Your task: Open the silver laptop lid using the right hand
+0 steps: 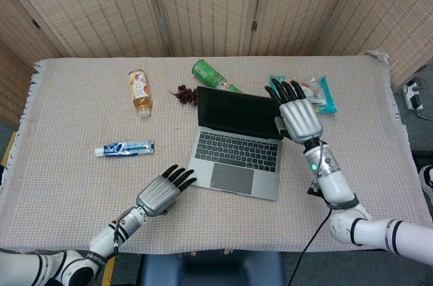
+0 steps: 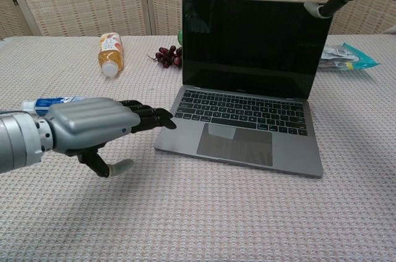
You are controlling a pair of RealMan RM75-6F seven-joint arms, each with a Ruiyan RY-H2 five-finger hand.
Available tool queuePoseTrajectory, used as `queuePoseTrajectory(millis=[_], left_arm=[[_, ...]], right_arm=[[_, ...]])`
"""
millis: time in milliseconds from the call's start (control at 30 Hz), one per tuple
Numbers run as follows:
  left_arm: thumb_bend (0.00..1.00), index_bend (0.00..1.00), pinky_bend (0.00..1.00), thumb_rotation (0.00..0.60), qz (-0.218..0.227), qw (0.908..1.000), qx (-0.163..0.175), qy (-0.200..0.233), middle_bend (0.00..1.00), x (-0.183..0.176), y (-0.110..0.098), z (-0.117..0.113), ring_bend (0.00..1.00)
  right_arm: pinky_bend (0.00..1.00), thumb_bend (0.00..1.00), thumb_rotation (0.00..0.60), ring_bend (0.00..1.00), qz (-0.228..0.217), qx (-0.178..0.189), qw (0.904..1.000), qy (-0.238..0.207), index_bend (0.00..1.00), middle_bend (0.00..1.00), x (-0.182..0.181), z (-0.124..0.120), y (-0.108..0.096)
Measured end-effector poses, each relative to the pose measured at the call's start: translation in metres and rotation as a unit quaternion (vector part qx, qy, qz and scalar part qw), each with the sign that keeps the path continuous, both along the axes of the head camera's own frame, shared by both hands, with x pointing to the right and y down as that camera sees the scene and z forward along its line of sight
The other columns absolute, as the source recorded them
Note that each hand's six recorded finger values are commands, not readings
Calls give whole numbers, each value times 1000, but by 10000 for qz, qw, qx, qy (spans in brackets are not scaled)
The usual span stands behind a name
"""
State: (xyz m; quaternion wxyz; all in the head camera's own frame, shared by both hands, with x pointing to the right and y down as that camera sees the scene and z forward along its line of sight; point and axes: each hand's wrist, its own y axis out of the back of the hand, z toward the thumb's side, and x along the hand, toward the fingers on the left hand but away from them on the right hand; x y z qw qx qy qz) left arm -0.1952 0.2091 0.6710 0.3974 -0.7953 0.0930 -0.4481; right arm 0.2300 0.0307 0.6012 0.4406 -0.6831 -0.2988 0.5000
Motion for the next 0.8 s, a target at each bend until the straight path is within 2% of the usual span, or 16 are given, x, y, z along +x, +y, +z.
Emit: queuePoseTrajectory(millis=[200, 300, 433, 633, 800], left_arm=[[552, 0, 0, 600, -984, 9948, 216, 169, 0, -49, -23, -21, 0], [552, 0, 0, 600, -1546, 9868, 392, 288, 0, -78, -34, -33, 0], [552, 0, 0, 600, -2342, 9687, 742, 345, 1, -132, -41, -53, 0], [553, 15, 0, 600, -3124, 9413, 1253, 238, 5, -197, -29, -82, 0], [552, 18, 0, 600, -3321, 9295, 1604, 52, 6, -229, -6, -99, 0]], right_arm=[[0, 580, 600, 63, 23, 26, 10000, -23, 0, 0, 52, -26, 39], [0, 578, 600, 86, 164, -13, 9999, -52, 0, 0, 80, -34, 60], [0, 579, 600, 95, 410, -75, 9991, -83, 0, 9, 118, -42, 91], [0, 579, 600, 101, 826, 24, 9965, -139, 0, 17, 168, -54, 135], [0, 579, 600, 102, 1113, 17, 9937, -119, 0, 17, 195, -49, 173]])
